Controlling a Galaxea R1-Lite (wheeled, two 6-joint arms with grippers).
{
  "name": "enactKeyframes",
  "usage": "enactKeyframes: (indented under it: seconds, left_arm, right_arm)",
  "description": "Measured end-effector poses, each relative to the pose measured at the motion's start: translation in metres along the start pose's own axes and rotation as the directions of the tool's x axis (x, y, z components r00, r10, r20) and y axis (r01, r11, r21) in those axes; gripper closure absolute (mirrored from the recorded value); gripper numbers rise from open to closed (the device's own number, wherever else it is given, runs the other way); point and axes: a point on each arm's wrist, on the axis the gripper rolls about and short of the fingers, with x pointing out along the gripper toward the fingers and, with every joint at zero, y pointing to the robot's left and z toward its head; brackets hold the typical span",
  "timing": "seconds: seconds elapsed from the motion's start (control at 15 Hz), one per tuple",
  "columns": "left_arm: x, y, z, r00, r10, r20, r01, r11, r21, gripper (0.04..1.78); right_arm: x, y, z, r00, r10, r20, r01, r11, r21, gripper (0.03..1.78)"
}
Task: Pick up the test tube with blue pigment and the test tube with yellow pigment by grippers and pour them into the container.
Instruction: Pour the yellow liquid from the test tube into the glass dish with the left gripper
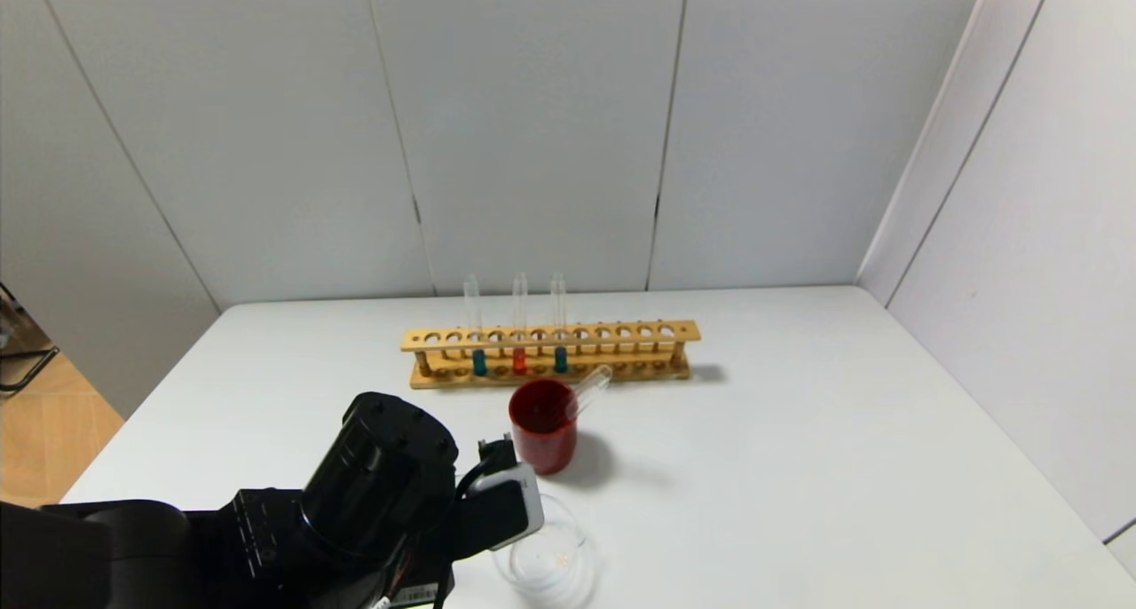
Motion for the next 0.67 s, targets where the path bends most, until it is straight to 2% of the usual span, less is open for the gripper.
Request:
enactKeyframes:
  seconds: [0.2,0.67]
  left_arm:
    - [0.000,-0.010,0.003,1.000,-0.021,-0.002,0.021,0.998,0.067,1.52]
    - [0.003,-0.014,0.009,0.999,0.031,-0.045,-0.023,0.986,0.164,1.52]
  right_arm:
    - [0.000,0.000,0.000,1.000,0.000,0.000,0.000,1.000,0.000,0.07]
    - [0.000,0.000,0.000,1.000,0.000,0.000,0.000,1.000,0.000,0.07]
